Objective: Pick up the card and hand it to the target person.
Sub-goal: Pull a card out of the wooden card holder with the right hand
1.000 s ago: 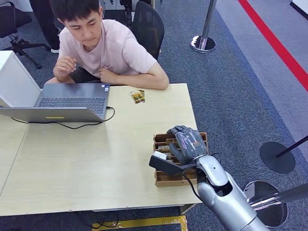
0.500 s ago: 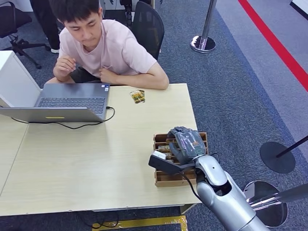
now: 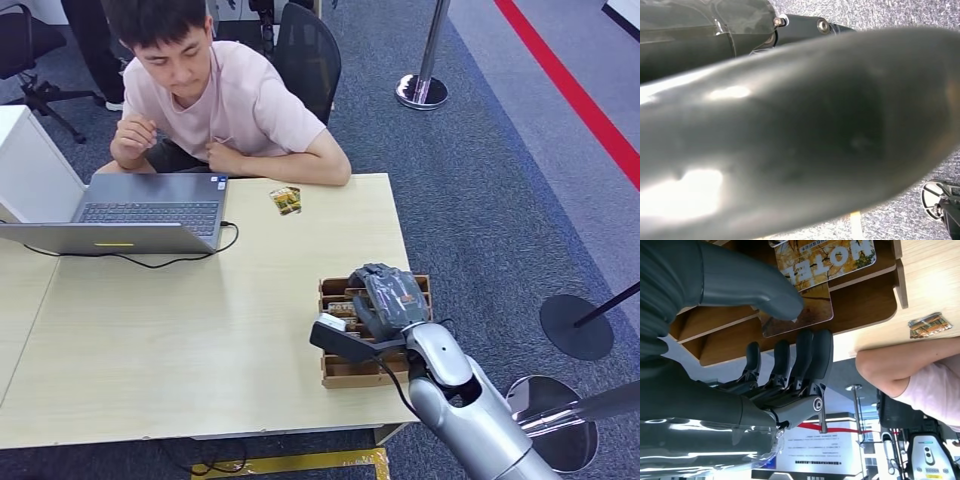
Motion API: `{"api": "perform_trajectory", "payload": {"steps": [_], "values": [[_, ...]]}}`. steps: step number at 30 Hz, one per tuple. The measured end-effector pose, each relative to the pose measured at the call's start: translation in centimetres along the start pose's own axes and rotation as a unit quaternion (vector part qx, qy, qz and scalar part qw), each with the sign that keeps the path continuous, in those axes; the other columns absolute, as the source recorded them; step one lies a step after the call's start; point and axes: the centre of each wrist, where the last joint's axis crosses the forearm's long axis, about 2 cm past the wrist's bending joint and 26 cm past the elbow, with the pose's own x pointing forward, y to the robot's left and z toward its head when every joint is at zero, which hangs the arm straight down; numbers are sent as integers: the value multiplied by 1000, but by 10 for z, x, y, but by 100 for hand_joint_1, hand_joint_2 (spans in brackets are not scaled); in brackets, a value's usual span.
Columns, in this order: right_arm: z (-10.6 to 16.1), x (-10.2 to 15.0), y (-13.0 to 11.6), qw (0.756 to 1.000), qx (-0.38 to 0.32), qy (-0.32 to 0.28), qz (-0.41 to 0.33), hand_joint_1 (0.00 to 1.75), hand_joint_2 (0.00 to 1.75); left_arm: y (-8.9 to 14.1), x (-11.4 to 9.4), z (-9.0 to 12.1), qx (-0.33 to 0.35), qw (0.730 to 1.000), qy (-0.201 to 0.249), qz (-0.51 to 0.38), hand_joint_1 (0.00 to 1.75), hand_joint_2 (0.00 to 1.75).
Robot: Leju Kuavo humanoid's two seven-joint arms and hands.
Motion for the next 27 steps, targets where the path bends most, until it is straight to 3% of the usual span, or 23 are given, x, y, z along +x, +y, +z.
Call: {"api": "perform_trajectory", "payload": {"steps": [27], "values": [[2,-6,3,1000,9,9,12,106,175,0,0,0,0,1000,1,3,0,0]]}}
